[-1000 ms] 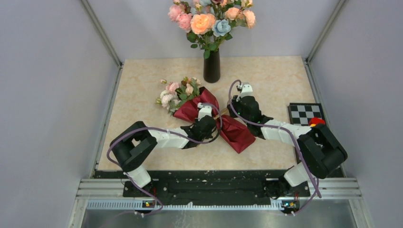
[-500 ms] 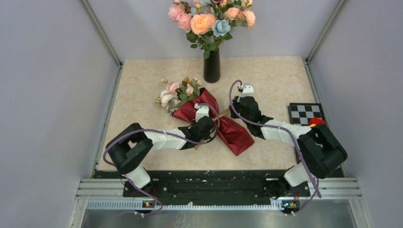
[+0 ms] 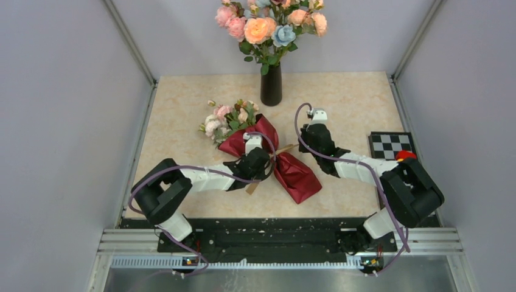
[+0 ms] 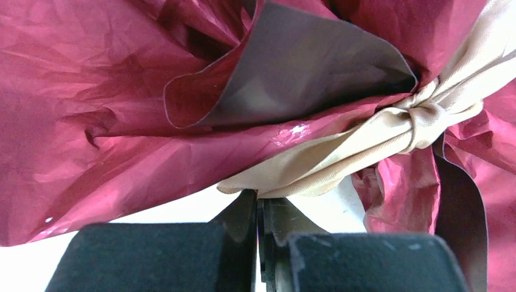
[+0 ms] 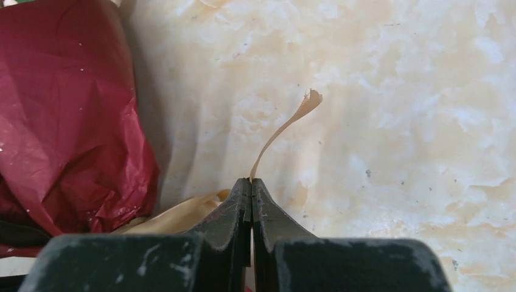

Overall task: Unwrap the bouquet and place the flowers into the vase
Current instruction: Untie the ribbon from the wrapping paper.

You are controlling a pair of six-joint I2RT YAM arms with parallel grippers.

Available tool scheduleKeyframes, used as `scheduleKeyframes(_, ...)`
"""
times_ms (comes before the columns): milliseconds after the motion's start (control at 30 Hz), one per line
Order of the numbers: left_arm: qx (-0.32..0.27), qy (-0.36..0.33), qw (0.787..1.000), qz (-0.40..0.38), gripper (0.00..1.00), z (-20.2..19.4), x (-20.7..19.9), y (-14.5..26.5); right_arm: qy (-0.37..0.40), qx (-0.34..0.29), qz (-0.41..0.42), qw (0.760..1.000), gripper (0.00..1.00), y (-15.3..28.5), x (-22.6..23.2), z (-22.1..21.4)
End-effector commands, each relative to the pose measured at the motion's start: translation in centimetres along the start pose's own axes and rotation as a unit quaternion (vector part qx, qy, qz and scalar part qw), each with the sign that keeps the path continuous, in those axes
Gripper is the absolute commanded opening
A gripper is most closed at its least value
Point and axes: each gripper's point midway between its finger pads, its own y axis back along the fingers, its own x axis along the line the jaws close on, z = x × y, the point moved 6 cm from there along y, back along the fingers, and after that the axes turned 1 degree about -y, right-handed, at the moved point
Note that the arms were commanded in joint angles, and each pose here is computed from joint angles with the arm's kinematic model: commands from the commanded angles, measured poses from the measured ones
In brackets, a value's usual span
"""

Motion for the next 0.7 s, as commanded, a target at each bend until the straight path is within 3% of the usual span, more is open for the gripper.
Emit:
scheduleKeyframes(0, 0.0, 0.016, 1.0, -0.009, 0.0, 0.5, 0.3, 1.1, -0.009, -0.025, -0.027, 0.999, 0.0, -0.4, -0.9, 1.7)
scheduleKeyframes(233, -0.002, 0.024, 1.0, -0.019, 0.0, 1.1, 0.4, 1.9, -0.011, -0.023, -0.043, 0.999, 0.0, -0.4, -1.8, 1.6)
scheduleKeyframes(667, 0.053, 0.051, 0.997, 0.002, 0.0, 0.4, 2.0, 2.5, -0.006, -0.021, -0.084, 0.996, 0.0, -0.5, -3.9, 1.6)
